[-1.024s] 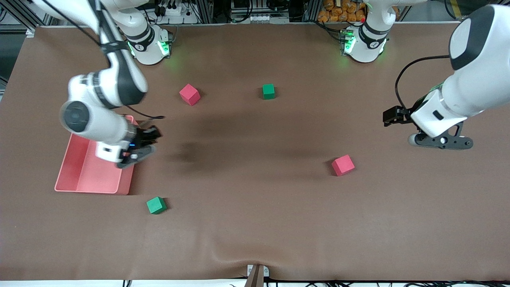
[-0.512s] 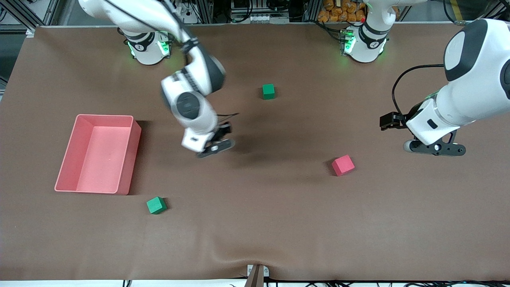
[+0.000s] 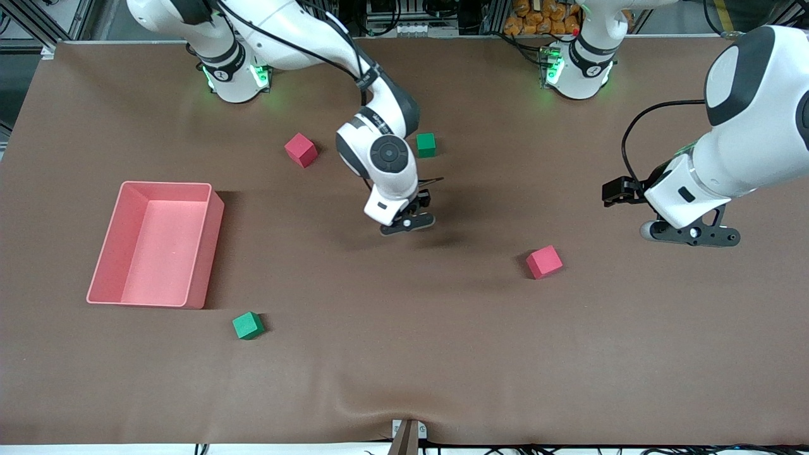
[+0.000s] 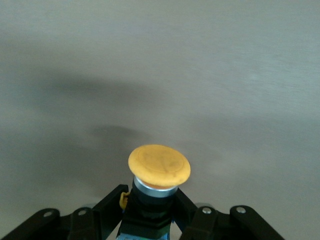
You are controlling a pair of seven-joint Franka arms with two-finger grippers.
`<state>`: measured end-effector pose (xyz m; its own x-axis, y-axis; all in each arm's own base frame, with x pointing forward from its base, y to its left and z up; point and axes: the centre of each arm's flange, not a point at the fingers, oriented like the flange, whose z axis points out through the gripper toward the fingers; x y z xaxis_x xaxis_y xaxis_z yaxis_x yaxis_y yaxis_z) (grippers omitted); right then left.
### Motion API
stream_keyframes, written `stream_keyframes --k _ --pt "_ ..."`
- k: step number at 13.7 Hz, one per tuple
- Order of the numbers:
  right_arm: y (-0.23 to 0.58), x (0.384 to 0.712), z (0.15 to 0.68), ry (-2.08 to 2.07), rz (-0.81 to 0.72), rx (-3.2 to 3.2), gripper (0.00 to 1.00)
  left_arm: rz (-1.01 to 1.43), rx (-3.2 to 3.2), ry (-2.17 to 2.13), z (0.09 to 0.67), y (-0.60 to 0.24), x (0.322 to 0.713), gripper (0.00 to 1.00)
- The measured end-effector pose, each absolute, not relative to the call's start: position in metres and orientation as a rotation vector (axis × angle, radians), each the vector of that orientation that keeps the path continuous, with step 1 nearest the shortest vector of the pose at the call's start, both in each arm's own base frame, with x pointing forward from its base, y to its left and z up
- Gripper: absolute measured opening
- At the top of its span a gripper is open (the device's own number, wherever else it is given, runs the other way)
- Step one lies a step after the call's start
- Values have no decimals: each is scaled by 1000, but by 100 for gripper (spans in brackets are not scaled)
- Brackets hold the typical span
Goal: Place and upright button with both arms
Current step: 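Lift the button out of the tray with the right gripper while the left gripper approaches, then set the button down on the table with the right gripper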
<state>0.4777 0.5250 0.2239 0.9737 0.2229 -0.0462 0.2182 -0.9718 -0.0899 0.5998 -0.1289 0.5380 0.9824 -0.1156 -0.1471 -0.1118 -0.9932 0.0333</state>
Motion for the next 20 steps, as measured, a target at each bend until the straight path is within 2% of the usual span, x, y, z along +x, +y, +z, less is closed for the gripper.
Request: stream_keyframes --k 5,9,11,15,17,20 --pt "556 458 187 -254 79 -2941 42 -239 3102 -197 536 -136 599 100" --pt "572 454 177 -157 74 -2936 42 -256 3100 -237 530 -153 596 100" --pt "577 455 179 -136 65 -2929 57 -264 3100 -241 527 -156 597 100" --pt "577 471 197 -120 17 -2913 98 -274 3099 -239 523 -156 598 100" --pt "560 494 221 -76 19 -2921 100 -280 3099 -239 522 -156 598 100" --pt "510 537 286 33 60 -2929 100 -318 3098 -245 509 -168 598 100"
